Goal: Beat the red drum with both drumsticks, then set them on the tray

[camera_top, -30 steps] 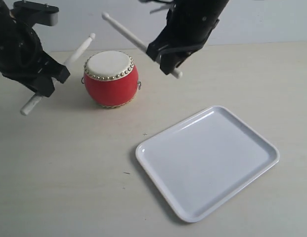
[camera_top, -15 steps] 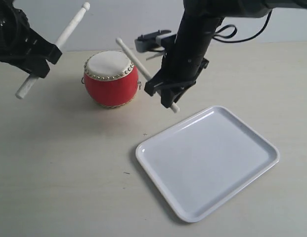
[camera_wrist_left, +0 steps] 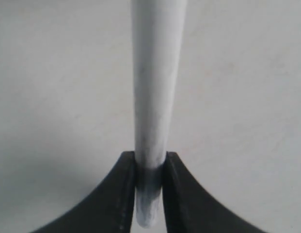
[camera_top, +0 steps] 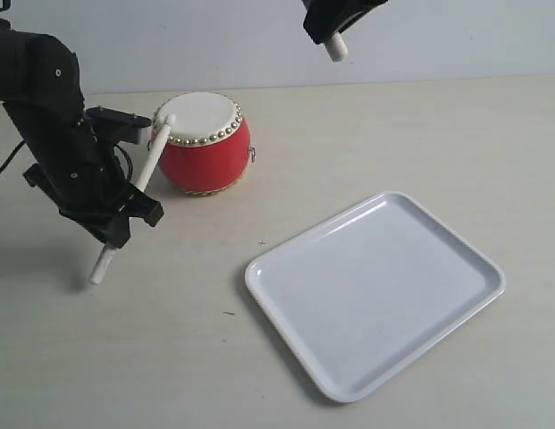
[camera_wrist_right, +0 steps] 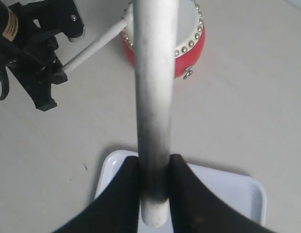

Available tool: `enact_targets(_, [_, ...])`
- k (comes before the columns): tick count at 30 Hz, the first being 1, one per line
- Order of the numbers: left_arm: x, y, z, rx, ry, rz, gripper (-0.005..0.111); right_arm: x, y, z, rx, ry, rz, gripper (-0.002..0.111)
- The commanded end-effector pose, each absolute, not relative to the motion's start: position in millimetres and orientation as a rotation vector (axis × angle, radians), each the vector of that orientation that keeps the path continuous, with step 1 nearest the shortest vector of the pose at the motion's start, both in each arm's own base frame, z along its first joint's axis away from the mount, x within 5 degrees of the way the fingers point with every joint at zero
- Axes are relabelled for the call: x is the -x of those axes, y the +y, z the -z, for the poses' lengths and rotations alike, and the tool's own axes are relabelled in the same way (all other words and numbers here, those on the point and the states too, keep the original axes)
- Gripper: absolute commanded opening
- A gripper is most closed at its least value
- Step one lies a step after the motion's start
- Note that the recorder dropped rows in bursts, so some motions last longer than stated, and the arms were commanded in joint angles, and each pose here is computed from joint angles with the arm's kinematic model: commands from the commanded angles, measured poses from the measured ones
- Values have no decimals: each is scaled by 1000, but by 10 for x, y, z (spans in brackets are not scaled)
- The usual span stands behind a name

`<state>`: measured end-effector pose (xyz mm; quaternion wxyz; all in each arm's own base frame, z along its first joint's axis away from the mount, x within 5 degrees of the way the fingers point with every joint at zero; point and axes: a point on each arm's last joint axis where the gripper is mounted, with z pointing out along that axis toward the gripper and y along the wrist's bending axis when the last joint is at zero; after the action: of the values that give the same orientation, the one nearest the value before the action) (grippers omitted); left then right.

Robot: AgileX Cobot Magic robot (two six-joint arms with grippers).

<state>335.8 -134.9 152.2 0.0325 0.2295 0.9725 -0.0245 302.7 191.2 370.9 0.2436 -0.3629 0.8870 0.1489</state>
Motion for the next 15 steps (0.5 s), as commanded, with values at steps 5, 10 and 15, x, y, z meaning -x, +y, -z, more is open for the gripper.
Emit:
enact_targets(5, [-3203, -1294, -2240, -684, 2902, 120, 0, -3263, 2054, -2928, 1035, 2636, -406, 0])
enact_targets(10, [-2990, -1222, -2806, -650, 2747, 151, 0, -3451, 2219, -2104, 1081, 2779, -483, 0])
enact_targets(15, [-2755, -1132, -3237, -612, 2617, 177, 0, -3527, 2265, -1583, 1103, 2890, -482, 0])
